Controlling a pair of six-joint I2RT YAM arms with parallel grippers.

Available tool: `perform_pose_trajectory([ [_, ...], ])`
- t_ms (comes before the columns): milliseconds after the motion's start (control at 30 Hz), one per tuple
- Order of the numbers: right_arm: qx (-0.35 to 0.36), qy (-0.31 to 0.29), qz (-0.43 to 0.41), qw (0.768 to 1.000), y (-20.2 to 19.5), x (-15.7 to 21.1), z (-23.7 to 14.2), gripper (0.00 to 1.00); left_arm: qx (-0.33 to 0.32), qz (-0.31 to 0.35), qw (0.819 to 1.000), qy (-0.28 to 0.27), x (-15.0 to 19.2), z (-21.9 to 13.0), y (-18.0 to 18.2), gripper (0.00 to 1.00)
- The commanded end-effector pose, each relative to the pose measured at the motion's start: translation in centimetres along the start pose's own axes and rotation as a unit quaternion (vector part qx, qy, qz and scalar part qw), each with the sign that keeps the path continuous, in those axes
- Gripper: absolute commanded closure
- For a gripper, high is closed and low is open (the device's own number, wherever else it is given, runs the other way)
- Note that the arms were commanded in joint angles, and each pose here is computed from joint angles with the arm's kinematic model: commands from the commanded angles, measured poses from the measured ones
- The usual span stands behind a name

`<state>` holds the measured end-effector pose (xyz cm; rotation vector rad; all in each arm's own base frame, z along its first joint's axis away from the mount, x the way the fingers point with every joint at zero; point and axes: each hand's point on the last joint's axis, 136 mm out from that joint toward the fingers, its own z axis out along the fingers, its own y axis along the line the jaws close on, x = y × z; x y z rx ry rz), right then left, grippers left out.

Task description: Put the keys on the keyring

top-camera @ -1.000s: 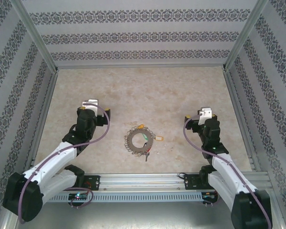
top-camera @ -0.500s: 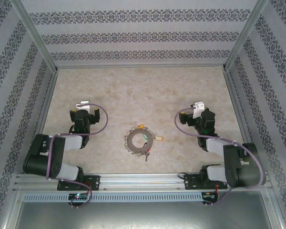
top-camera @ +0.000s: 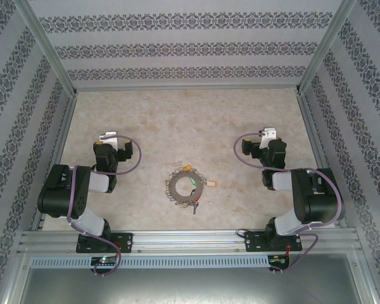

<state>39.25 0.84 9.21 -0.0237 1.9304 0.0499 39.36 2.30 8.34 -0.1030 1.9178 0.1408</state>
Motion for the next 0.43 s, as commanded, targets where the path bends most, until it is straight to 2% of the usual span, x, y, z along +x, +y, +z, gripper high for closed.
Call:
perform_pose_trajectory([
  [0, 0.012, -0.02, 0.013, 1.0, -0.54, -1.41, 0.0, 0.02, 0.008, -0.012, 1.0, -0.007, -0.65, 0.17, -0.03, 0.0],
  [400, 0.021, -0.02, 0.006, 1.0, -0.48, -1.39, 0.03, 0.02, 0.008, -0.011, 1.0, -0.006, -0.61, 0.17, -0.02, 0.0],
])
